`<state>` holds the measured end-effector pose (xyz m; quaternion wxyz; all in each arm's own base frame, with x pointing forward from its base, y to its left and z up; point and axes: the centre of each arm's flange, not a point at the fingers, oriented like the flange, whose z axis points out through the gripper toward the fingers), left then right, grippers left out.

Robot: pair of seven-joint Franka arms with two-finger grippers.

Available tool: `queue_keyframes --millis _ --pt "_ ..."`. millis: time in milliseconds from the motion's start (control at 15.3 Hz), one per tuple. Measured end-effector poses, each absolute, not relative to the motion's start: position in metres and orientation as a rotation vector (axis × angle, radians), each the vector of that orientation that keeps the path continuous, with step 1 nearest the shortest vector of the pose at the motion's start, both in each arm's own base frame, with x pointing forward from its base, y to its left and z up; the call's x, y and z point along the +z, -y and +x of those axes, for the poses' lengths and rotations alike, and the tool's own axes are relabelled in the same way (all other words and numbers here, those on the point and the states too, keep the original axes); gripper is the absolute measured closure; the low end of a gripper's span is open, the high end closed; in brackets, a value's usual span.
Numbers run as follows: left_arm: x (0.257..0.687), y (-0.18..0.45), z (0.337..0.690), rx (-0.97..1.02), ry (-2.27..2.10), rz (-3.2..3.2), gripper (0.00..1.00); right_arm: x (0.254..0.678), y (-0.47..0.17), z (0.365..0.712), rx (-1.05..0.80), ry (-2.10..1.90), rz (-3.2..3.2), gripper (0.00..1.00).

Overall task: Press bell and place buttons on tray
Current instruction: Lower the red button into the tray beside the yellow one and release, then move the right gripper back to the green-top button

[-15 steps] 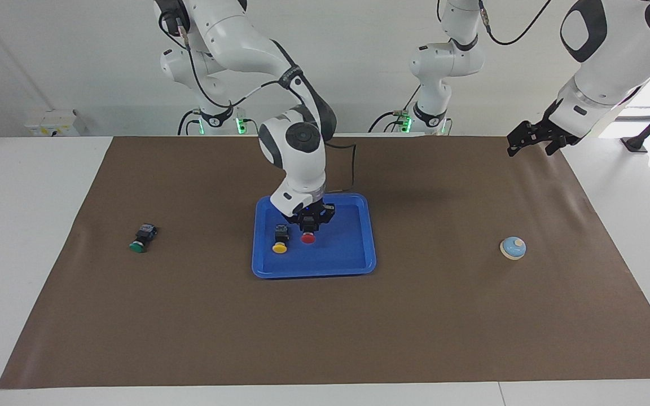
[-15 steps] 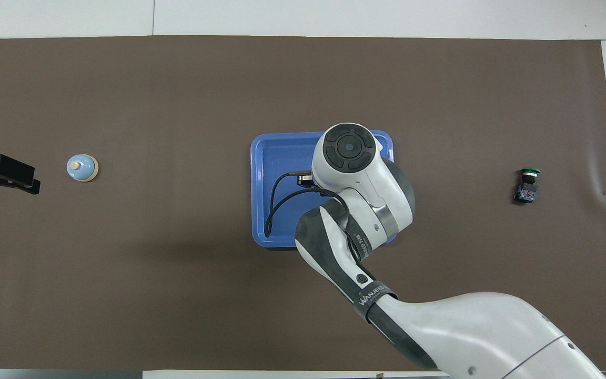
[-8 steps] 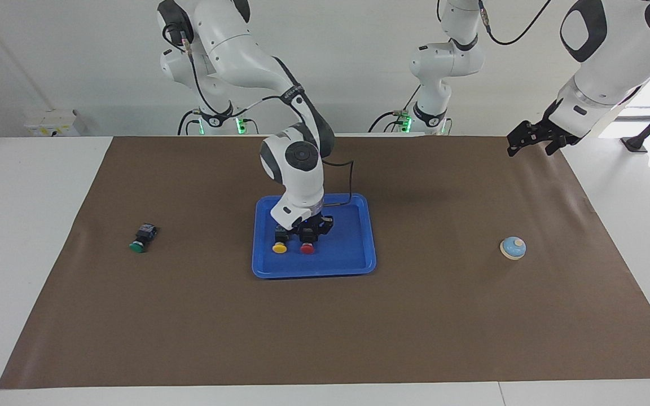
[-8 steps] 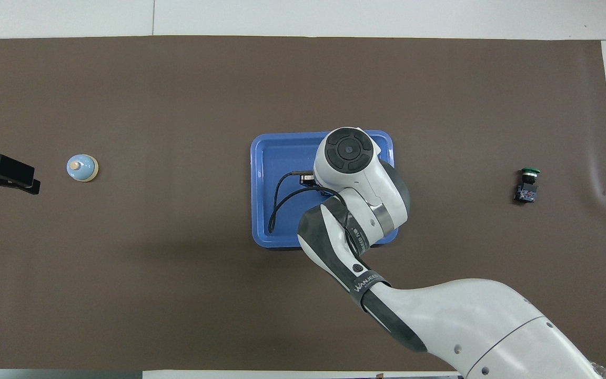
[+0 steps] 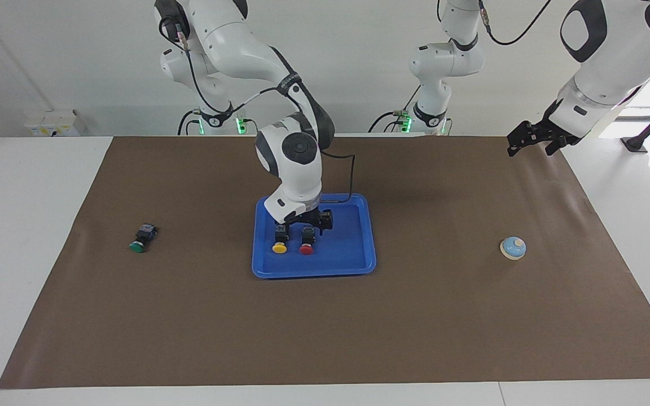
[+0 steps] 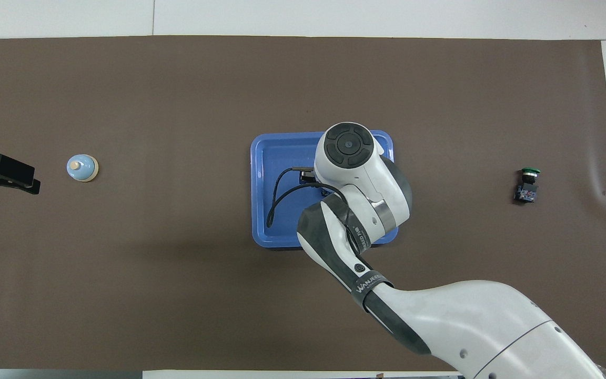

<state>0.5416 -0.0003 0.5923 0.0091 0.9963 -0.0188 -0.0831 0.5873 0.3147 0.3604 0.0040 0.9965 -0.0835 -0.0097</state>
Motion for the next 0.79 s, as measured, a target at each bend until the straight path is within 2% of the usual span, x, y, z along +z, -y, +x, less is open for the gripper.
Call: queue_keyframes --millis 197,393,590,786 --pt "0.592 0.0 0.542 -0.26 0.059 3.112 0.0 0.403 -0.254 0.609 -0.02 0.332 3.113 0.0" --pt "0.592 0.0 0.542 -0.26 0.059 3.112 0.0 0.426 -0.159 0.628 -0.06 0.257 3.108 0.0" --pt "0.592 0.0 0.542 -0.26 0.059 3.112 0.0 0.423 -0.058 0.637 -0.12 0.192 3.106 0.0" --pt "0.592 0.0 0.542 -0.26 0.059 3.112 0.0 0.402 0.029 0.629 -0.185 0.222 3.084 0.0"
